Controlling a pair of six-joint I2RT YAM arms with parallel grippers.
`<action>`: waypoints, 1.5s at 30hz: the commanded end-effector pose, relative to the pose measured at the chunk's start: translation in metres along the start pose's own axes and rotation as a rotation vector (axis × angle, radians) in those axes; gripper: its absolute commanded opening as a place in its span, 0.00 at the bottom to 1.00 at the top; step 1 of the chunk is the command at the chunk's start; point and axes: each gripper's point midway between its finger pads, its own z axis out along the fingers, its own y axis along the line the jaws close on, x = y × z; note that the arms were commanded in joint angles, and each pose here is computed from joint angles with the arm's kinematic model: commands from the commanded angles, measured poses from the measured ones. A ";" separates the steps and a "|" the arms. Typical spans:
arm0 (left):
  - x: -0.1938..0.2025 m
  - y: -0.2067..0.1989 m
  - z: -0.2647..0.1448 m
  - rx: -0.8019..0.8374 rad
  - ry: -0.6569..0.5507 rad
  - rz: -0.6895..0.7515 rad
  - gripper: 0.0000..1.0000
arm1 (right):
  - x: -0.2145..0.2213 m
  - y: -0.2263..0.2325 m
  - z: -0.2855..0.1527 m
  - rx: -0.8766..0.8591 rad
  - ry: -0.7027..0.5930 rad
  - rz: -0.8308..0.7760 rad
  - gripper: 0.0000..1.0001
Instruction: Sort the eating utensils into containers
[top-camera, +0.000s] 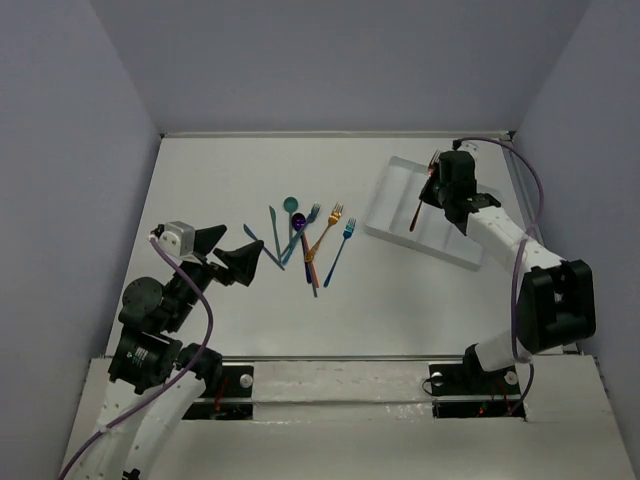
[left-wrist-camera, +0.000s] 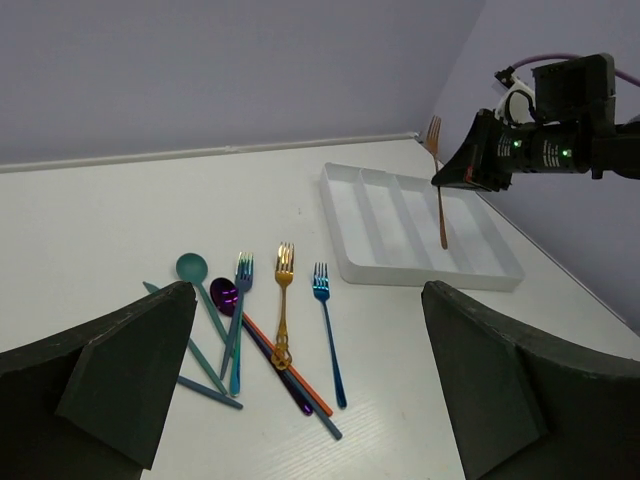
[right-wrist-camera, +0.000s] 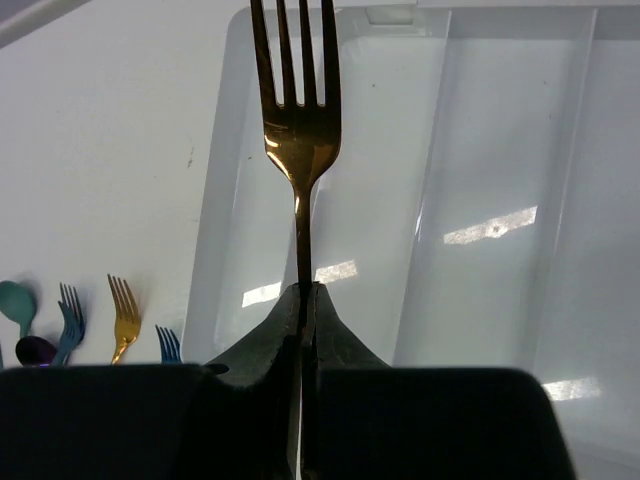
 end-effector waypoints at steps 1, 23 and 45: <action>-0.025 -0.010 -0.004 0.030 -0.079 0.009 0.99 | -0.016 -0.005 0.018 0.012 -0.070 0.102 0.00; -0.026 -0.013 -0.007 0.046 -0.085 0.013 0.99 | 0.026 -0.027 0.100 0.101 0.043 0.160 0.04; -0.027 -0.015 -0.006 0.053 -0.085 0.011 0.99 | 0.060 0.081 0.010 -0.107 0.075 -0.123 0.62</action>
